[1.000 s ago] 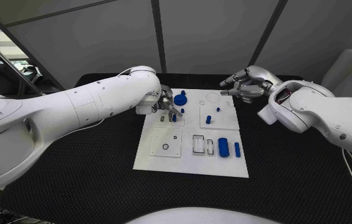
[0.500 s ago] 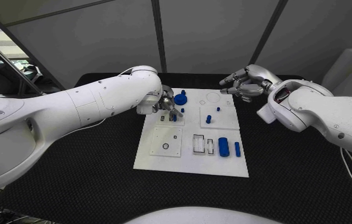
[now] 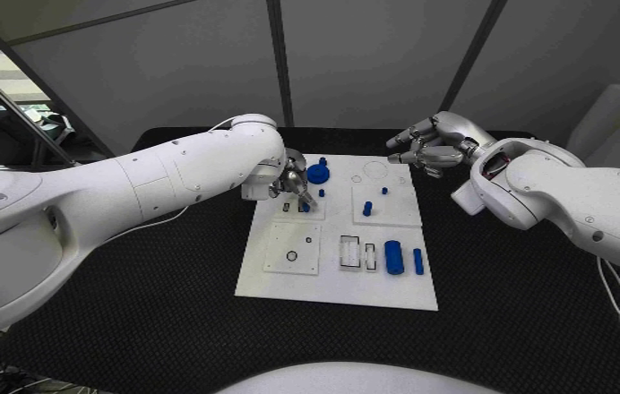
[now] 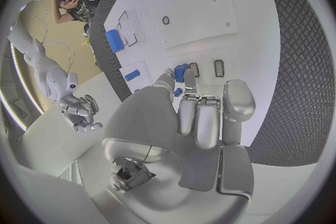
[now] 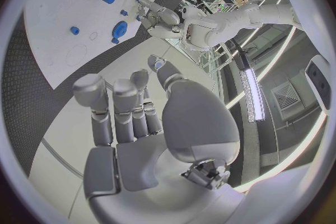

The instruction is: Assemble the parts on the task board

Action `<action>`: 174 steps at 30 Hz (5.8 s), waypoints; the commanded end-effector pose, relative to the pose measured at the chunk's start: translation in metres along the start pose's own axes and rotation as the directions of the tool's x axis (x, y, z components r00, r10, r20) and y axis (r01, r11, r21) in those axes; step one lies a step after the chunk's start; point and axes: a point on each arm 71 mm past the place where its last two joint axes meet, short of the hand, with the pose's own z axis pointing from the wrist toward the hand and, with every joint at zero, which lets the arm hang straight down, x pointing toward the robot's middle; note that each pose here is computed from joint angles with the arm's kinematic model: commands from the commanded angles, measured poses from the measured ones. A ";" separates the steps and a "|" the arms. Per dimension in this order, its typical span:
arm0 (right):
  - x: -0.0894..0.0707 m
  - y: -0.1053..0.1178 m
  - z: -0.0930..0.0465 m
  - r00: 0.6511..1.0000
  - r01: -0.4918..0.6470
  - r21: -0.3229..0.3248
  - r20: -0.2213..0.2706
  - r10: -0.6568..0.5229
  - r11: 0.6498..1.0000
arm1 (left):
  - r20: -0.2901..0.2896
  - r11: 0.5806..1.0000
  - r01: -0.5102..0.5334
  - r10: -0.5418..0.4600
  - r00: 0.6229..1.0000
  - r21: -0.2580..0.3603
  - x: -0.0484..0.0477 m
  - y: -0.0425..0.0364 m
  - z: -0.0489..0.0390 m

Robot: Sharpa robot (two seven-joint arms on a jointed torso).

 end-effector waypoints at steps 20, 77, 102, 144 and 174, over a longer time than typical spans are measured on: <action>-0.004 -0.001 0.001 1.000 0.005 -0.007 0.019 -0.005 1.000 | 0.052 0.977 0.200 -0.204 0.978 0.077 -0.0001 0.0167 -0.0155; -0.004 -0.004 0.002 1.000 0.009 0.005 0.002 -0.009 1.000 | 0.206 0.994 0.105 -0.102 0.973 -0.007 0.0369 0.0322 -0.0127; -0.004 -0.005 0.003 1.000 0.010 0.006 0.002 -0.010 1.000 | 0.168 0.997 0.077 -0.078 0.983 0.014 0.0409 0.0293 -0.0134; -0.002 -0.004 0.006 1.000 0.012 0.007 -0.007 -0.012 1.000 | 0.090 0.997 0.065 -0.061 0.994 -0.049 0.0253 0.0244 0.0007; -0.001 -0.004 0.006 1.000 0.017 0.007 -0.013 -0.017 1.000 | 0.104 0.991 0.104 -0.095 0.990 -0.088 0.0228 0.0272 0.0032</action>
